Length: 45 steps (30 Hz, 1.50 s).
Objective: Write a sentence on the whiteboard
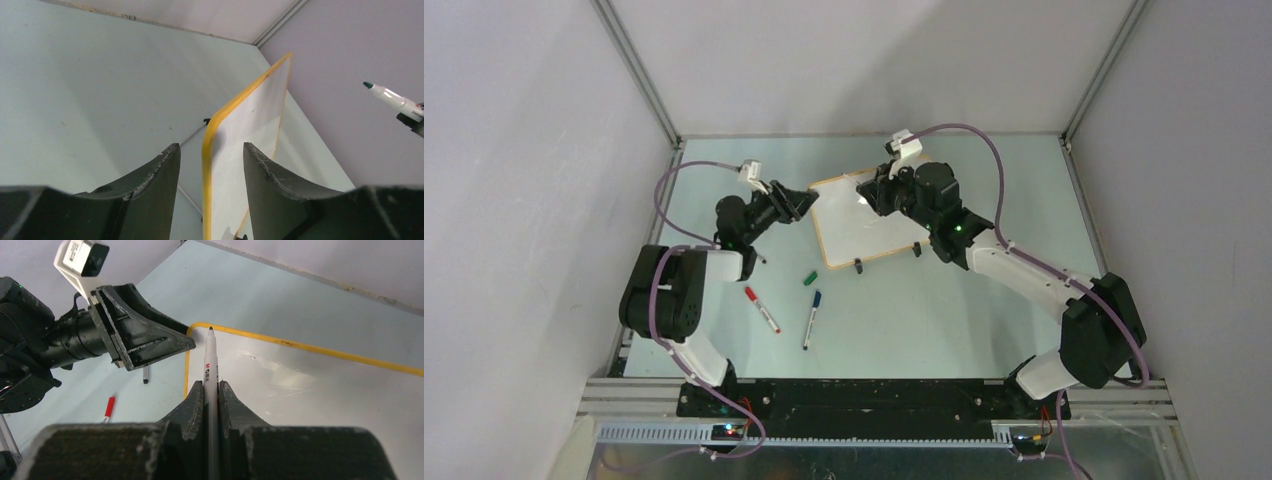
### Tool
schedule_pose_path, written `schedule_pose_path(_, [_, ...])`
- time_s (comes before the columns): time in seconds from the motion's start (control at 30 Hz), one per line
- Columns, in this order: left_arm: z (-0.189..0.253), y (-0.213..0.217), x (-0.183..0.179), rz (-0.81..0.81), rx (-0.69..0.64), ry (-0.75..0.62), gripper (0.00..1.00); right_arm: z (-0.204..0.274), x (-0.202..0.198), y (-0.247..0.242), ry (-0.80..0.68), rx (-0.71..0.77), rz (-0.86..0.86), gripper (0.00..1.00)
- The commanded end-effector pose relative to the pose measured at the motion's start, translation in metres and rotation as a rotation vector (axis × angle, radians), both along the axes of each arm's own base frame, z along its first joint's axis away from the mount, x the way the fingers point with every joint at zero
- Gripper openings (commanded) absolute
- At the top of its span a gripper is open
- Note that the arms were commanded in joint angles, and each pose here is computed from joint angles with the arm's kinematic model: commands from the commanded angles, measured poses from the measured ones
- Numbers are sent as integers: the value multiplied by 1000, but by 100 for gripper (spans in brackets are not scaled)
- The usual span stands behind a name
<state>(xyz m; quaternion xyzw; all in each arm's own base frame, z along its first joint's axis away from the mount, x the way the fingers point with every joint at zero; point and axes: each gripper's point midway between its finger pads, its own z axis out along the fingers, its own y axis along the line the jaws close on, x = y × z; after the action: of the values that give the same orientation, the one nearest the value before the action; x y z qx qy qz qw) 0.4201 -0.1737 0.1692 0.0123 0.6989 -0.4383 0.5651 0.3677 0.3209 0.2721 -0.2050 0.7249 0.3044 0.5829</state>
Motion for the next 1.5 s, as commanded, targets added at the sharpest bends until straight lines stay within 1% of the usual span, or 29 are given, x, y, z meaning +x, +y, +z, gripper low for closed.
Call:
schedule_pose_path(0.0, [4, -3, 4, -18, -1, -2, 53, 17, 13, 2, -63, 46, -27, 0])
schedule_pose_path(0.03, [3, -4, 4, -23, -3, 1, 51, 15, 14, 2, -63, 49, -28, 0])
schedule_pose_path(0.1, [6, -6, 6, -33, -2, -3, 46, 12, 17, 3, -58, 51, -30, 0])
schedule_pose_path(0.17, [7, -6, 7, -36, 3, -3, 38, 9, 19, 6, -54, 58, -28, 0])
schedule_pose_path(0.23, [8, -5, 7, -28, 9, -6, 33, 7, 18, 8, -50, 56, -18, 0])
schedule_pose_path(0.37, [8, 1, 5, 6, 23, -11, 31, 2, 14, 11, -38, 35, -12, 0])
schedule_pose_path(0.53, [10, -1, 4, -5, 10, -13, 30, 1, 9, 11, -41, 13, -22, 0])
schedule_pose_path(0.77, [14, -2, 0, -18, 2, -36, 26, 5, 3, 17, -48, 18, -20, 0])
schedule_pose_path(1.0, [15, -2, 1, -20, 15, -36, 22, -3, 5, 25, -25, 37, -42, 0])
schedule_pose_path(1.3, [19, -1, -2, -14, 10, -53, 22, 0, 9, 14, -24, 30, -99, 0])
schedule_pose_path(1.47, [20, -1, -3, -15, 5, -54, 22, -4, 11, 17, -11, 42, -96, 0])
